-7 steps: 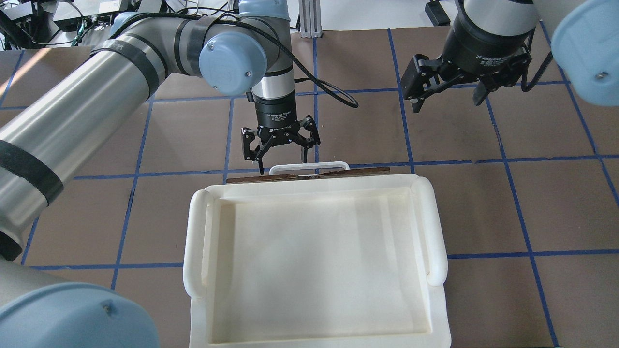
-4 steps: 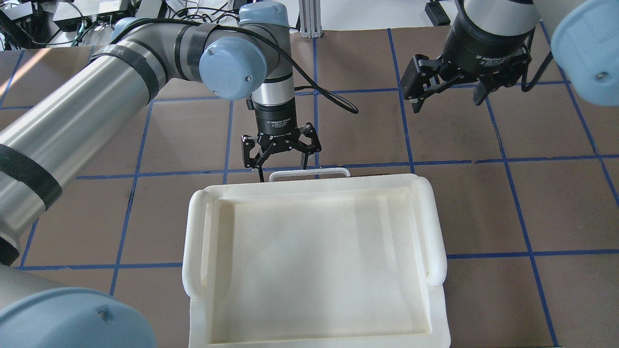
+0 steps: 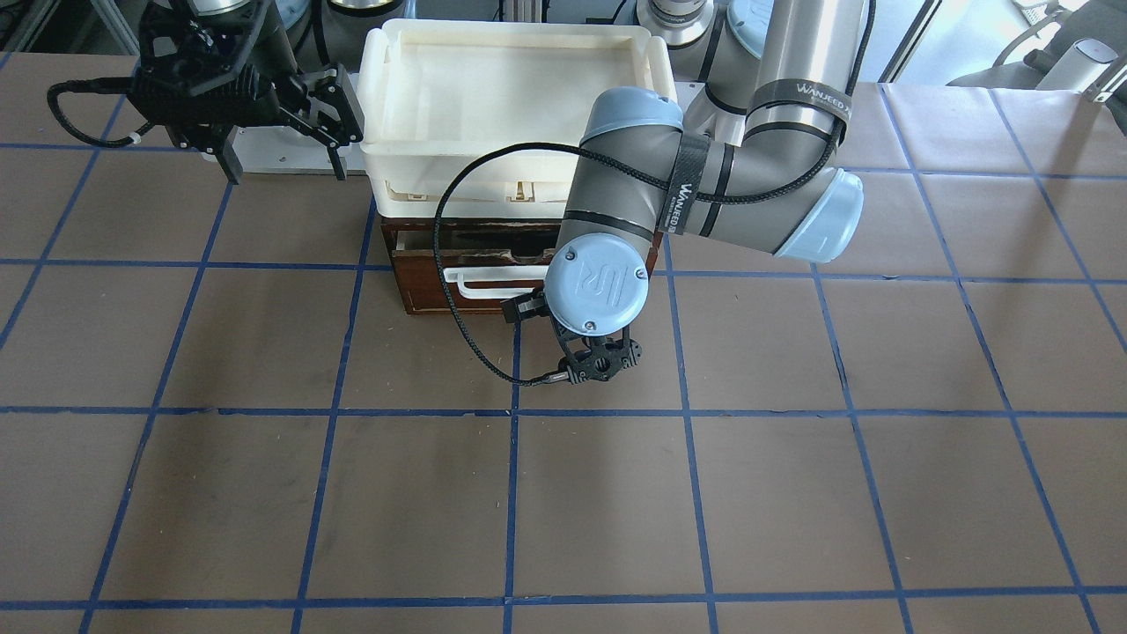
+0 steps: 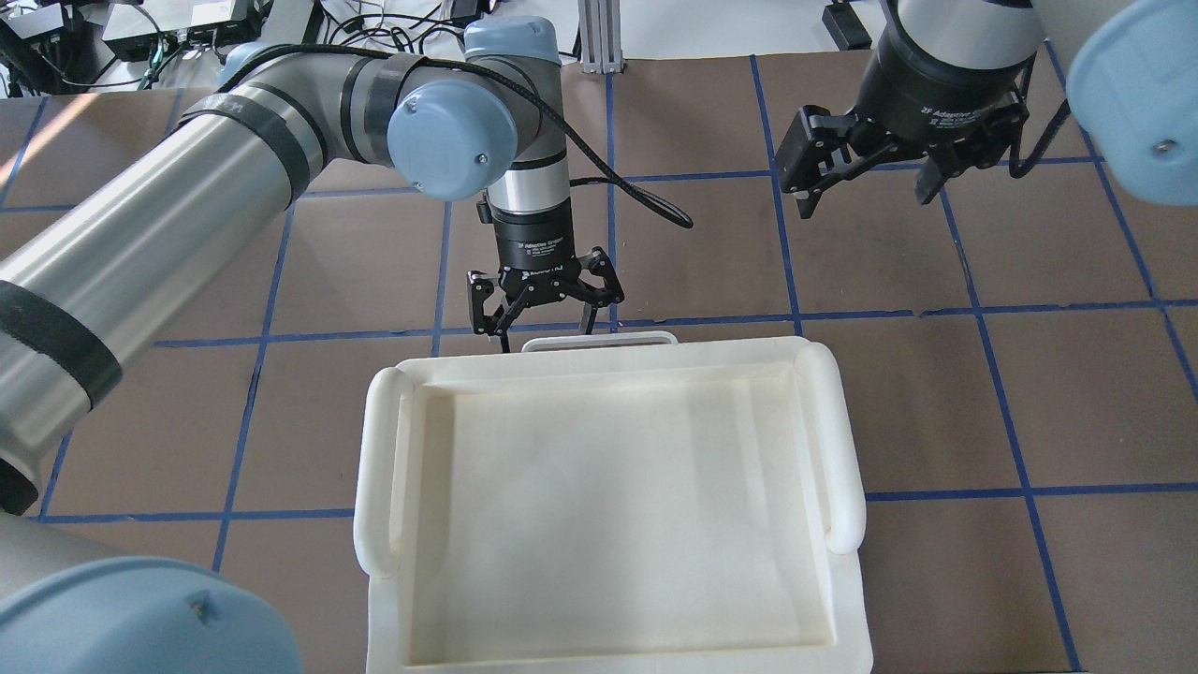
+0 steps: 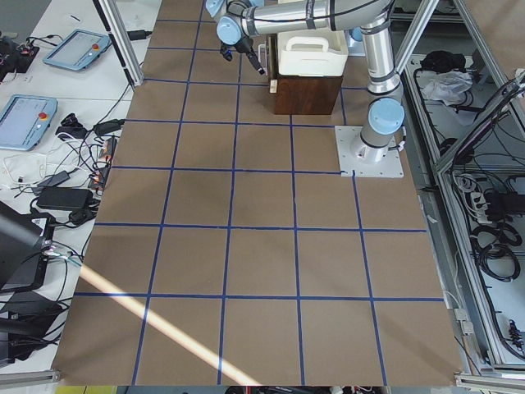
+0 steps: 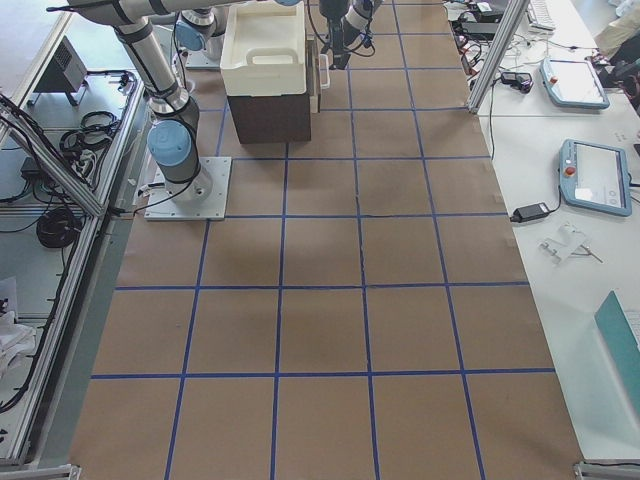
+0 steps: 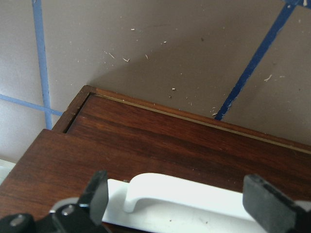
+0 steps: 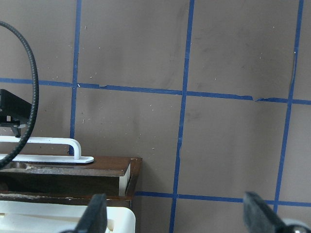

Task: Put scissors in drawer and close it

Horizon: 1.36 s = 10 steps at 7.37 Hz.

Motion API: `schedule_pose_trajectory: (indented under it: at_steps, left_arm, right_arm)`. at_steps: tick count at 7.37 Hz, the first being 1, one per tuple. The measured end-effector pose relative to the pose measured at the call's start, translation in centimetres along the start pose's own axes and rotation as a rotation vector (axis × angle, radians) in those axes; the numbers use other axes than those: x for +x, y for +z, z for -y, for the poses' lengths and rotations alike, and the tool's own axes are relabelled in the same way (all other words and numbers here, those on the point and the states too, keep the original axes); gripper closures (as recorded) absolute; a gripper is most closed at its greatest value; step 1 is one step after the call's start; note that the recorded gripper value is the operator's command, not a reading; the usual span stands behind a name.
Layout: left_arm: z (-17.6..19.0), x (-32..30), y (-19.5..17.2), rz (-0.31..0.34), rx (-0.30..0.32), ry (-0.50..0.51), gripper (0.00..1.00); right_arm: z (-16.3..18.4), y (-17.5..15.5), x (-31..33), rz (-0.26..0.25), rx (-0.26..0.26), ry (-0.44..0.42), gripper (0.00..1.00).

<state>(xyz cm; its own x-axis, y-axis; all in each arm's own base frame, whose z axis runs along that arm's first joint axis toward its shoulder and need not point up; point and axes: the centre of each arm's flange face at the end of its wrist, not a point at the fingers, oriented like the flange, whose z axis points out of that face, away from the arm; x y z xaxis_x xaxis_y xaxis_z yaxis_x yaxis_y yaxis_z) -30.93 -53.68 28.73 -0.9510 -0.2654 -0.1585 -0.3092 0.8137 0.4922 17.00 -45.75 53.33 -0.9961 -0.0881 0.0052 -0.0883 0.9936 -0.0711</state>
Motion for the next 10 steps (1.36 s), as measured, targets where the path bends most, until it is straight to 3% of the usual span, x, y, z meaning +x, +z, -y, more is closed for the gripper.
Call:
schedule_pose_trajectory:
  at_steps: [10]
  left_arm:
    - [-0.4, -0.4, 1.5, 0.027, -0.052, -0.007, 0.00]
  right_arm:
    - [0.0, 0.0, 0.0, 0.000, 0.000, 0.000, 0.00]
